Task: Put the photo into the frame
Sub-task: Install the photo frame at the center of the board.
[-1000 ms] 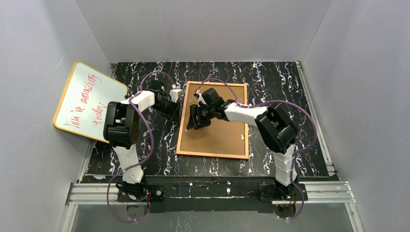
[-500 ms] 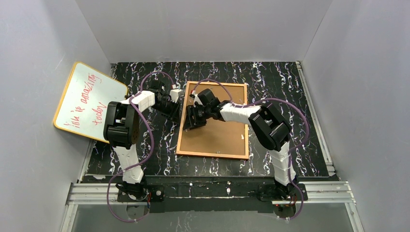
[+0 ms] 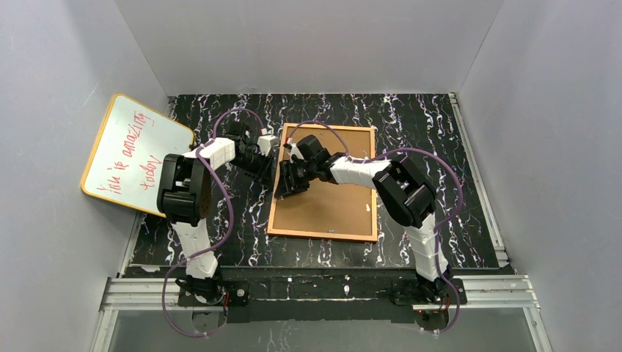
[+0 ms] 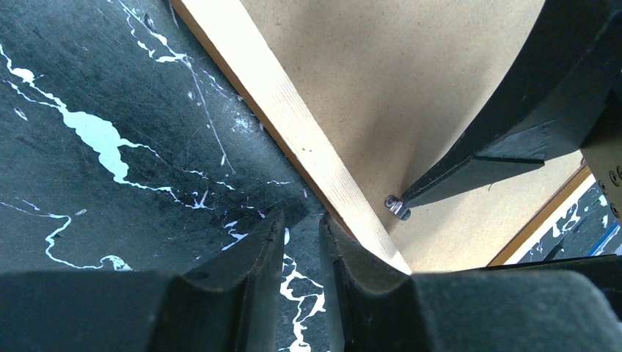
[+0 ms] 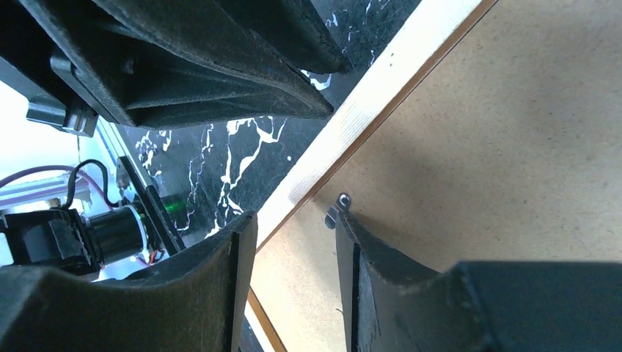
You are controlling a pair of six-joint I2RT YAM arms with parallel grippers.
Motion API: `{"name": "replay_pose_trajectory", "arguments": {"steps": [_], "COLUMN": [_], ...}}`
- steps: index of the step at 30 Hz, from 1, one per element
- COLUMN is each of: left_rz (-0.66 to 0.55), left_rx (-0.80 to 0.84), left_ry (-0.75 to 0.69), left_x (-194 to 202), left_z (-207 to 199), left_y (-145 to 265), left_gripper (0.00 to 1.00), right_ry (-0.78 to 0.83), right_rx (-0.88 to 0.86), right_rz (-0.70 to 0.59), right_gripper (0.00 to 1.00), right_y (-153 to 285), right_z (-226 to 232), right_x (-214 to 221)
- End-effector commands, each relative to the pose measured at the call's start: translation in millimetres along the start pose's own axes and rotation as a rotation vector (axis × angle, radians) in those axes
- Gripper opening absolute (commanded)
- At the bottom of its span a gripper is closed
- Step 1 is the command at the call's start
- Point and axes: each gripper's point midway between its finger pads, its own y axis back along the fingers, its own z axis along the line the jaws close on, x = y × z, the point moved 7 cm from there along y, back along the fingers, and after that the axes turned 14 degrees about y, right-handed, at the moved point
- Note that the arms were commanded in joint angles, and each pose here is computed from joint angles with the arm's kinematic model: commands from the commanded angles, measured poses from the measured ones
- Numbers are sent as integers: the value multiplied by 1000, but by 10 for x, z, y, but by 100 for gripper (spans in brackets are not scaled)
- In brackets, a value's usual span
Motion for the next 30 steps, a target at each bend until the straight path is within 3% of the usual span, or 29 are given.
{"name": "replay_pose_trajectory", "arguments": {"steps": [1,30], "left_rz": [18,26], "left_rx": [5,9], "left_ry": [-2,-34], "left_x": [29,86], "left_z": [-24,-52], "left_y": [31,59], "left_gripper": [22,18], "right_ry": [17,-2], "right_rx": [-14,-10], "right_rz": [24,-24], "right_gripper": [52,48], "right_y": [-85,-212], "right_z": [32,16], "right_x": [22,-53]}}
